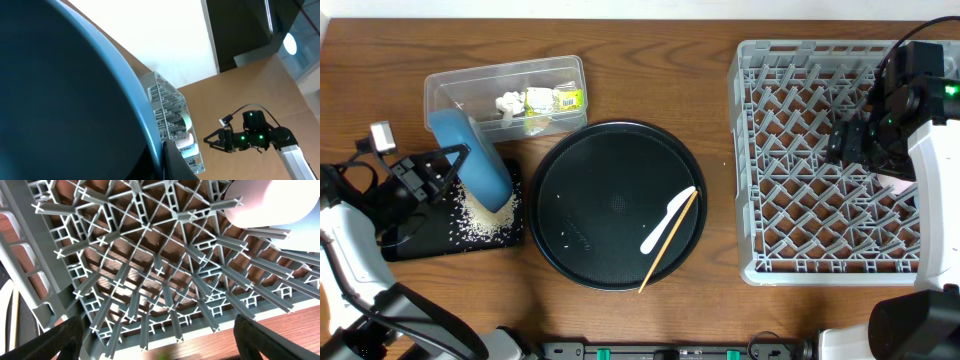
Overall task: Sort waste into correct bins and load items into the dishwasher rack
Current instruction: 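Carry the emptied blue bowl back and set it on the platter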
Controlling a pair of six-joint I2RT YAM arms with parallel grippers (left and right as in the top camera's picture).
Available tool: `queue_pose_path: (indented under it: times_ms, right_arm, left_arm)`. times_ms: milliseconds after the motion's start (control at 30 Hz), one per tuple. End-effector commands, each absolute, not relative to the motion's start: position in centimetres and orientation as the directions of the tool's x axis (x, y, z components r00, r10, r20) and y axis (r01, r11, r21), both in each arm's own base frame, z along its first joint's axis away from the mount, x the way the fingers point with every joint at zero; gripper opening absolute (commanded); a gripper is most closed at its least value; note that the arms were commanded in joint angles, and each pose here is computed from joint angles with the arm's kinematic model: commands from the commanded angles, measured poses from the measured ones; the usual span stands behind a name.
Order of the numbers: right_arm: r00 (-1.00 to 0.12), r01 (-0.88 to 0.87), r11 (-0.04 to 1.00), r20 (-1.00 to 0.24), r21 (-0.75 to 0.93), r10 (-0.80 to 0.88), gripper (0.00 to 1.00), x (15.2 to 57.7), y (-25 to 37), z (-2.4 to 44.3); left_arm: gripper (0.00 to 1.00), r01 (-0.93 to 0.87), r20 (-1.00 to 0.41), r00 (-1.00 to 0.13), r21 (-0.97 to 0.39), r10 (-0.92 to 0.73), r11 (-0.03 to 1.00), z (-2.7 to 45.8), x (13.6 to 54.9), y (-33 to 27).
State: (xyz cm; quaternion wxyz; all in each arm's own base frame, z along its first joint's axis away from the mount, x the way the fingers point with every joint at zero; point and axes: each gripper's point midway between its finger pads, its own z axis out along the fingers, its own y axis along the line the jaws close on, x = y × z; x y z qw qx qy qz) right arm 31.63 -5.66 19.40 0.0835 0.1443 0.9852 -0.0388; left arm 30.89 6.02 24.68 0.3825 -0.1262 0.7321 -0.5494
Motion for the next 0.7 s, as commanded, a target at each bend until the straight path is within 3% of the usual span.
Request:
queue_pose_path:
  times_ms: [0,167,333,667]
  right_arm:
    - [-0.946,0.294,0.954,-0.165,-0.065,0.280,0.91,31.5,-6.2,19.2]
    - [-0.946,0.292,0.955,-0.162,-0.054,0.280,0.91,31.5,-6.0,19.2]
    - [-0.946,0.292,0.955,-0.161,-0.052,0.280,0.91,31.4,-5.9,19.1]
    - [-0.948,0.286,0.958,-0.157,-0.024,0.278,0.91,31.5,-5.4,19.1]
  left_arm:
    - [0.06,0.334,-0.491,-0.663,-0.869,-0.564,0.364,27.5,30.4,4.0]
    - [0.06,0.427,-0.593,-0.697,-0.795,-0.404,0.430,28.3,30.0,-0.8]
    - [0.06,0.399,-0.552,-0.812,-0.761,-0.189,0.511,25.0,29.8,-6.6]
    - [0.06,0.440,-0.470,-0.867,-0.573,0.163,0.691,18.3,29.8,-15.9]
